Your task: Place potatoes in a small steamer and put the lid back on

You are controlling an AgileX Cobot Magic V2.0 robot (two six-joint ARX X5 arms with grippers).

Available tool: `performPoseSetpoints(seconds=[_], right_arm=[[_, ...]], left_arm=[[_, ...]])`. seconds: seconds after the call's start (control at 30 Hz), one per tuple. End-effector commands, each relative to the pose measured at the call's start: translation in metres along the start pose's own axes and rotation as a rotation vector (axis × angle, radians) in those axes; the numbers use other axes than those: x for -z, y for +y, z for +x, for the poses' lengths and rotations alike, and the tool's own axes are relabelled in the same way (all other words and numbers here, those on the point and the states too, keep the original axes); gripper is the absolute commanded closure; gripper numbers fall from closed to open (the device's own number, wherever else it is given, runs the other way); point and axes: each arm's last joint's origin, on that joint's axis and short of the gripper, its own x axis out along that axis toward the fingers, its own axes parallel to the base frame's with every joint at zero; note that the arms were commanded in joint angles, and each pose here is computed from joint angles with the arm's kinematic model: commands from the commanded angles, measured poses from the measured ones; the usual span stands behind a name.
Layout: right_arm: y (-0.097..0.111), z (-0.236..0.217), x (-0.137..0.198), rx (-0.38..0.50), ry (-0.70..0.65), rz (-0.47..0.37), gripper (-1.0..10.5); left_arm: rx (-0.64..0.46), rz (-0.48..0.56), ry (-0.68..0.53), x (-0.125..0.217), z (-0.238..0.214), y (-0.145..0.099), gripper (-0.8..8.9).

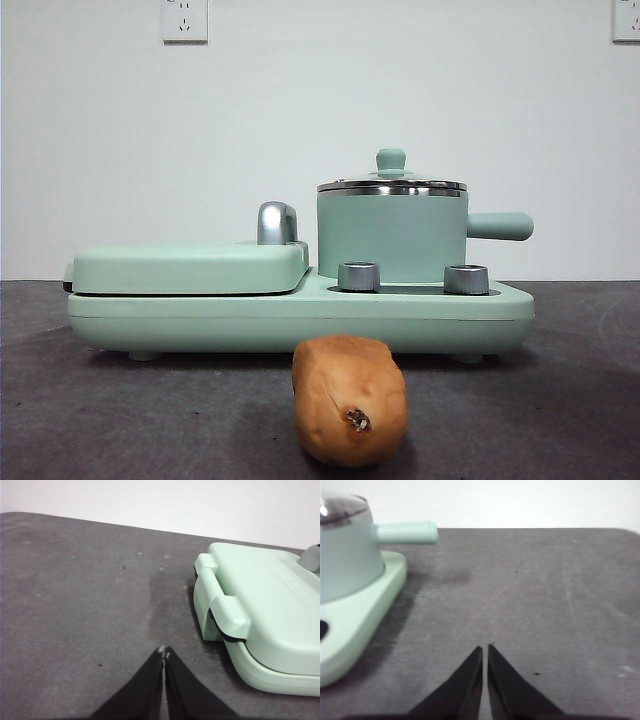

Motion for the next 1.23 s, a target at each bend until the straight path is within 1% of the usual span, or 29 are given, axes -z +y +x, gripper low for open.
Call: performPoseSetpoints(seconds=[0.03, 0.1, 0.17, 0.27, 0.4, 0.5, 0.67, 0.77, 0.8, 0.9, 1.0, 1.1, 1.13, 1.23], right_arm=[[0.001, 0.000, -0.002, -0.025, -0.013, 0.133, 9.3], [0.002, -0.002, -0.006, -0.050, -0.010, 0.188, 9.3], [0.003, -0.005, -0.014, -0.078, -0.013, 0.239, 9.3], [0.006, -0.013, -0.031, -0.093, -0.018, 0.270, 9.3], [0.009, -0.025, -0.061, -0.105, 0.001, 0.303, 9.3], [0.012, -0.034, -0.088, -0.138, 0.018, 0.298, 9.3], [0.018, -0.044, -0.133, -0.251, 0.056, 0.287, 9.3], [0.023, -0.045, -0.157, -0.369, 0.092, 0.258, 9.3], [0.025, -0.045, -0.165, -0.421, 0.107, 0.241, 9.3], [0.029, -0.042, -0.183, -0.539, 0.137, 0.208, 9.3], [0.033, -0.038, -0.196, -0.629, 0.171, 0.187, 9.3], [0.035, -0.034, -0.203, -0.700, 0.206, 0.191, 9.3], [0.035, -0.032, -0.204, -0.717, 0.213, 0.193, 9.3], [0.035, -0.029, -0.204, -0.717, 0.226, 0.199, 9.3]], left_arm=[[0.001, -0.096, 0.013, 0.005, 0.002, 0.001, 8.07], [0.004, -0.143, 0.026, 0.003, 0.001, 0.000, 8.05], [0.019, -0.169, 0.040, -0.001, -0.001, -0.002, 8.05], [0.056, -0.206, 0.032, -0.014, -0.004, -0.006, 8.05], [0.127, -0.214, 0.034, -0.040, -0.010, -0.014, 8.05], [0.177, -0.209, 0.062, -0.062, -0.015, -0.020, 8.05], [0.279, -0.174, 0.125, -0.101, -0.018, -0.032, 8.05], [0.352, -0.149, 0.164, -0.125, -0.016, -0.039, 8.05], [0.386, -0.143, 0.179, -0.134, -0.015, -0.042, 8.05], [0.481, -0.126, 0.215, -0.154, -0.011, -0.050, 8.05], [0.583, -0.103, 0.251, -0.172, -0.006, -0.058, 8.05], [0.669, -0.085, 0.288, -0.184, 0.001, -0.065, 8.05], [0.691, -0.083, 0.304, -0.186, 0.004, -0.067, 8.05], [0.716, -0.081, 0.333, -0.190, 0.012, -0.071, 8.05]])
